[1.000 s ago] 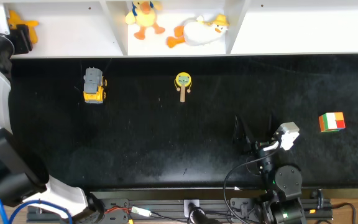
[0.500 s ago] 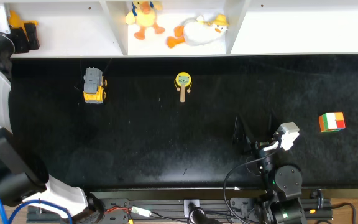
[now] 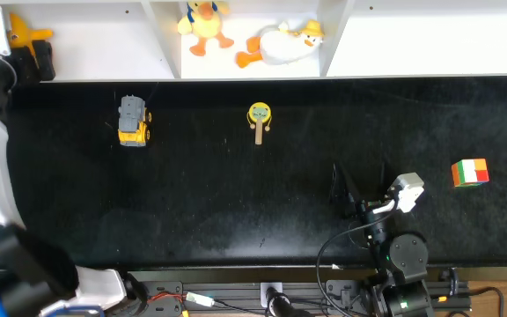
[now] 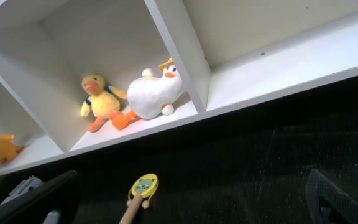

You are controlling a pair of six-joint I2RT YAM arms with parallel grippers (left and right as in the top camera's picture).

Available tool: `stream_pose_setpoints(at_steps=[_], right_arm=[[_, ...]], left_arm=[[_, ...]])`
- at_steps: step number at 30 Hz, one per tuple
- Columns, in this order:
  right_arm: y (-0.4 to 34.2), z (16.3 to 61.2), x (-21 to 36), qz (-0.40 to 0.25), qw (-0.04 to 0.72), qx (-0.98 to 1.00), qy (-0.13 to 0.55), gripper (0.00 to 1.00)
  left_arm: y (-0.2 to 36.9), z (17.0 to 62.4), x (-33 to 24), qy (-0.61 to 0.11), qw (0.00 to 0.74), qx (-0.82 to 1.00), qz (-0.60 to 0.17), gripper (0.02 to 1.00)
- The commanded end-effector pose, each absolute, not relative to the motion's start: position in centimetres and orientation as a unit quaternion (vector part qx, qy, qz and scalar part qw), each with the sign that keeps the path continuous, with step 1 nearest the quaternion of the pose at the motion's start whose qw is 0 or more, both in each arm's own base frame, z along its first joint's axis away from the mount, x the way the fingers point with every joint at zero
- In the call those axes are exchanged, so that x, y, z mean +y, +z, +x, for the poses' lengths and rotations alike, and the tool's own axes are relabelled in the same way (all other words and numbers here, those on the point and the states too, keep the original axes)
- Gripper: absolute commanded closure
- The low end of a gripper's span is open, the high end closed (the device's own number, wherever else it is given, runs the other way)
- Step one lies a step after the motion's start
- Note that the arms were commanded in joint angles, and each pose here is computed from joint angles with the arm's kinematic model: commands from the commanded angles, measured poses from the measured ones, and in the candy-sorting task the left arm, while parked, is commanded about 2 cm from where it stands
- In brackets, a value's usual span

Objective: Store Toys

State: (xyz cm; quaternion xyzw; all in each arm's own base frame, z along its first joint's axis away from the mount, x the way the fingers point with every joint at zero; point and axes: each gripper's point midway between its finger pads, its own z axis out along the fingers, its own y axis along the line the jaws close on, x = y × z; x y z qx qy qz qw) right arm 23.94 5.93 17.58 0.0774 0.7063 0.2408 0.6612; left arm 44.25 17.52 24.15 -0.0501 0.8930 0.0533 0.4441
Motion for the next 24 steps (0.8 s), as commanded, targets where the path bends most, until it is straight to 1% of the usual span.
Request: stream_pose_setpoints(at_steps=[1, 5, 8, 11, 13, 17, 21, 24], right_arm=[[17.2, 24.0, 5.7, 0.082, 0.663, 0.706, 0.237, 0.005], [17.2, 24.0, 5.7, 0.082, 0.663, 0.706, 0.237, 0.007], [17.2, 24.0, 5.7, 0.082, 0.663, 0.706, 0.237, 0.005], [17.2, 24.0, 5.7, 0.082, 0.663, 0.706, 0.237, 0.005], [17.2, 24.0, 5.7, 0.082, 0.663, 0.706, 0.237, 0.007], [17.2, 24.0, 5.7, 0.082, 0.663, 0.706, 0.237, 0.005], [17.2, 24.0, 5.7, 0.082, 0.663, 0.706, 0.237, 0.005], [17.2, 24.0, 5.7, 0.082, 0.663, 0.706, 0.237, 0.007]], left_arm=[[29.1, 41.8, 16.0, 0.06, 0.474, 0.877, -0.043, 0.02], [31.0, 38.6, 14.4, 0.057, 0.47, 0.88, -0.044, 0.02], [31.6, 36.3, 13.0, 0.048, 0.459, 0.886, -0.041, 0.02], [31.9, 34.3, 10.5, 0.008, 0.454, 0.891, -0.023, 0.023], [31.4, 33.3, 8.9, -0.02, 0.449, 0.894, -0.001, 0.02], [28.6, 31.8, 6.5, -0.067, 0.424, 0.903, 0.011, 0.02], [24.2, 31.3, 4.3, -0.098, 0.38, 0.92, 0.022, 0.02], [21.2, 31.5, 2.9, -0.097, 0.36, 0.927, 0.033, 0.02]])
